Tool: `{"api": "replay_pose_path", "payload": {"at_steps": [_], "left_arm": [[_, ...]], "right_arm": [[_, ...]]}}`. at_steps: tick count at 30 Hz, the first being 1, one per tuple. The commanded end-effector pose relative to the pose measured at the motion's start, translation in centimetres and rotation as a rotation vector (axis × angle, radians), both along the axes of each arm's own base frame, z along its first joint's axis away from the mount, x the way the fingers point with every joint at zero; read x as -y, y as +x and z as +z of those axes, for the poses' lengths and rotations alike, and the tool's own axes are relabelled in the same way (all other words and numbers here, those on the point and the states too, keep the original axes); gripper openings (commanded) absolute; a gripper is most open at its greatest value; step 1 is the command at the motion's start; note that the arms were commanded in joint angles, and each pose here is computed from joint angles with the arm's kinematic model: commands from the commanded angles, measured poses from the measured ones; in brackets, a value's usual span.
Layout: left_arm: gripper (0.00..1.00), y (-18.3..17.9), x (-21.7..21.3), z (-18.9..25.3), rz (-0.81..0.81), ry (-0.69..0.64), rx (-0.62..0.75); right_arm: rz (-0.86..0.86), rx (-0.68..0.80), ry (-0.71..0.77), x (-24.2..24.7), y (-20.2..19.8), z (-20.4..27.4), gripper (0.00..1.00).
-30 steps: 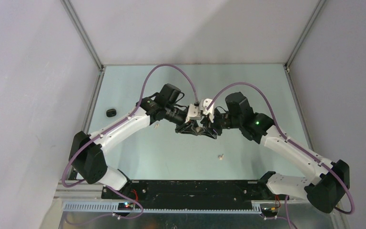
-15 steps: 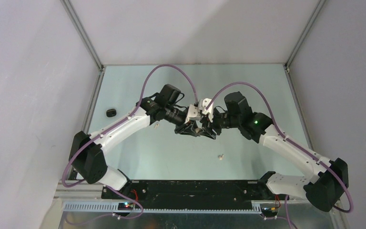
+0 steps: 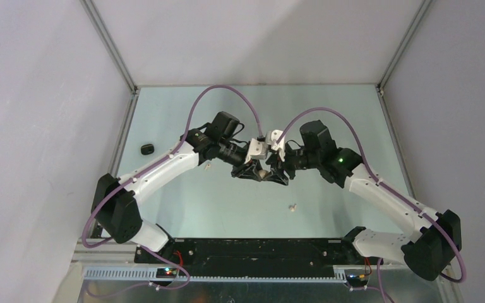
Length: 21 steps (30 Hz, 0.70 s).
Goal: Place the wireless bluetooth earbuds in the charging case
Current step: Pick up the charging case at the center of the board.
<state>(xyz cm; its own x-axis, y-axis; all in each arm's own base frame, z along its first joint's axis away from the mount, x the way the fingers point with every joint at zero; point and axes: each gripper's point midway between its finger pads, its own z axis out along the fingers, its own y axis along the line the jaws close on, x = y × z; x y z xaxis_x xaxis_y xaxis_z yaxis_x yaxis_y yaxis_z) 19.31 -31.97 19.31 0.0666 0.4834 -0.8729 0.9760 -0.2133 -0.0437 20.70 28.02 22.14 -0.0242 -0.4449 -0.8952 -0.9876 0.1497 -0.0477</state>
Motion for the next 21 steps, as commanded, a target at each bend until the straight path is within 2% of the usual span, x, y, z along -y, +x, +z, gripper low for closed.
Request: {"api": "replay_pose_path", "payload": {"at_steps": [1,21], "left_arm": [[0.00,-0.77,0.46,2.56,-0.039,-0.086,0.030],[0.00,-1.04,0.63,2.36,-0.038,-0.100,0.011]], "right_arm": [[0.014,-0.002,0.052,0.42,-0.63,0.45,0.58],[-0.011,0.006,0.111,0.00,-0.17,0.70,0.52]]}}
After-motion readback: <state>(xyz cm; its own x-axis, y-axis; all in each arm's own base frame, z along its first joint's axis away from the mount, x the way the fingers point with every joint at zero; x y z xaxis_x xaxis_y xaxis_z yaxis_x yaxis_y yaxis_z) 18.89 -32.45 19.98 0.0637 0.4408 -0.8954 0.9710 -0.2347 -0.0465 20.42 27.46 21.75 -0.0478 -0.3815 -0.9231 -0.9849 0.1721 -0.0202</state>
